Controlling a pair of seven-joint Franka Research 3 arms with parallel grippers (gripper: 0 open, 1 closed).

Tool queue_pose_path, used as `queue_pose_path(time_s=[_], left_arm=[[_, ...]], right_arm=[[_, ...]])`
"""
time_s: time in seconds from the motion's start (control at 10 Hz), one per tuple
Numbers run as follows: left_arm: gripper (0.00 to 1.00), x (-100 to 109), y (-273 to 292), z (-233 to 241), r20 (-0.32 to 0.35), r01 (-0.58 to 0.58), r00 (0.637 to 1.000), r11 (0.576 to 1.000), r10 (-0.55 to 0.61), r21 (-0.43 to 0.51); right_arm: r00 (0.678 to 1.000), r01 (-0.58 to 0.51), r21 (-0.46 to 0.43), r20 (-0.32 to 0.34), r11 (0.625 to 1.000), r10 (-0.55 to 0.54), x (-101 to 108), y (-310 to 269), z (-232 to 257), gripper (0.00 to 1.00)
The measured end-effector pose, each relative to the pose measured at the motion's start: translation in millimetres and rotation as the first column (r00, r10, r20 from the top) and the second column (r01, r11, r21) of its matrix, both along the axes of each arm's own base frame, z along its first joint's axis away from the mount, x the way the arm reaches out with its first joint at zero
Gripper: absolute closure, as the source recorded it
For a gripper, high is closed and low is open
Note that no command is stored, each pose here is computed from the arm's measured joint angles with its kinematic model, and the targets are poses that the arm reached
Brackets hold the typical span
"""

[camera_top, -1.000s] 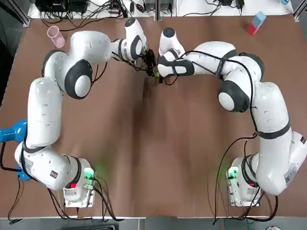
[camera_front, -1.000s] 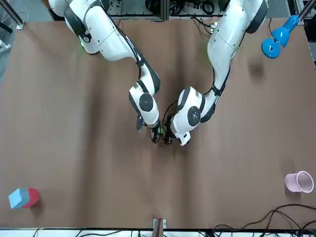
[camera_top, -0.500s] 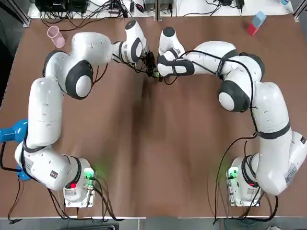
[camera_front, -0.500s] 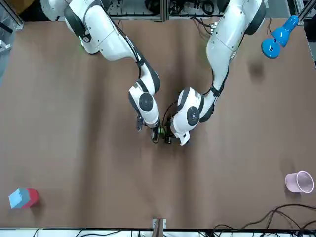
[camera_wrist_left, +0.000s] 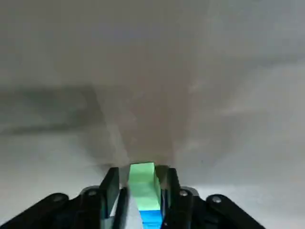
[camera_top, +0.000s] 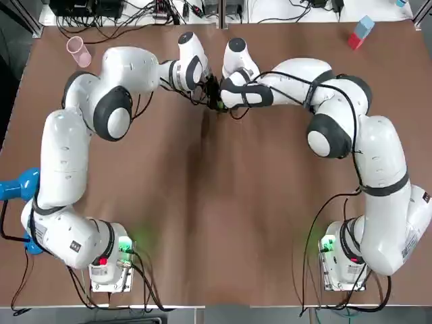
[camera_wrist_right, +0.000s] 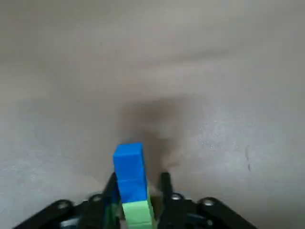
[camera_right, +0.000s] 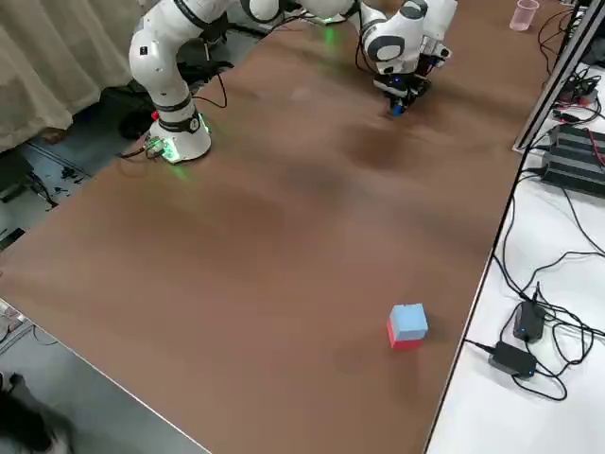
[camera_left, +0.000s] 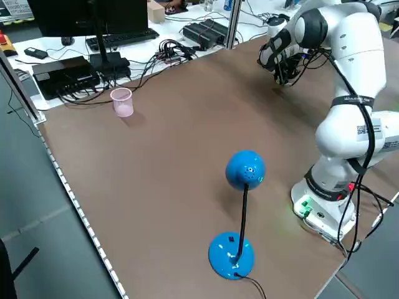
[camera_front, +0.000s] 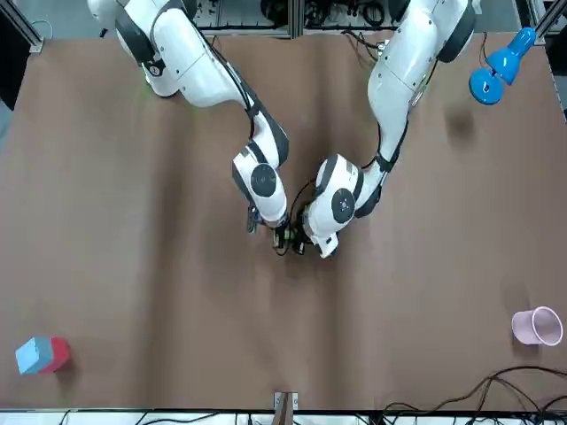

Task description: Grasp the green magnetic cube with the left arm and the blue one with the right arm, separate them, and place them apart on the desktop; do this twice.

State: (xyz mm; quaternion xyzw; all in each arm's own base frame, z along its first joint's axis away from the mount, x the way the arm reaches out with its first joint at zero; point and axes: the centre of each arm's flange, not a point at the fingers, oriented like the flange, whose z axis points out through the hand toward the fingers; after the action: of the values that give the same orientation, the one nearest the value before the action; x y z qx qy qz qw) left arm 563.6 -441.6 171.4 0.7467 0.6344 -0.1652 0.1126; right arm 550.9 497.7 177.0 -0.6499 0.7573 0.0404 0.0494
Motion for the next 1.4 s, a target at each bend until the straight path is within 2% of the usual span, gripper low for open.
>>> queue_pose_path(time_s=[0.1,0.6,1.2,1.4], left_arm=[[0.63,0.1,0.2,-0.1,0.0,0.0,1.0,1.0,0.0,0.0],[0.76,0.5,0.8,-0.3,0.001,-0.001,1.0,1.0,0.001,0.001],[0.76,5.8,7.1,-0.3,0.007,-0.009,1.0,1.0,0.008,0.005],[0.76,19.0,24.5,0.7,0.02,-0.024,1.0,1.0,0.023,0.014]], right_arm=[[1.0,0.0,0.001,0.0,1.0,0.0,-0.1,0.3,0.4,0.77],[1.0,-0.001,0.001,0.001,1.0,0.001,-0.2,0.4,0.3,0.77],[1.0,-0.007,-0.001,0.003,1.0,0.007,-1.8,2.1,0.3,0.77],[1.0,-0.01,-0.001,0.004,1.0,0.01,-2.5,2.9,0.3,0.77]])
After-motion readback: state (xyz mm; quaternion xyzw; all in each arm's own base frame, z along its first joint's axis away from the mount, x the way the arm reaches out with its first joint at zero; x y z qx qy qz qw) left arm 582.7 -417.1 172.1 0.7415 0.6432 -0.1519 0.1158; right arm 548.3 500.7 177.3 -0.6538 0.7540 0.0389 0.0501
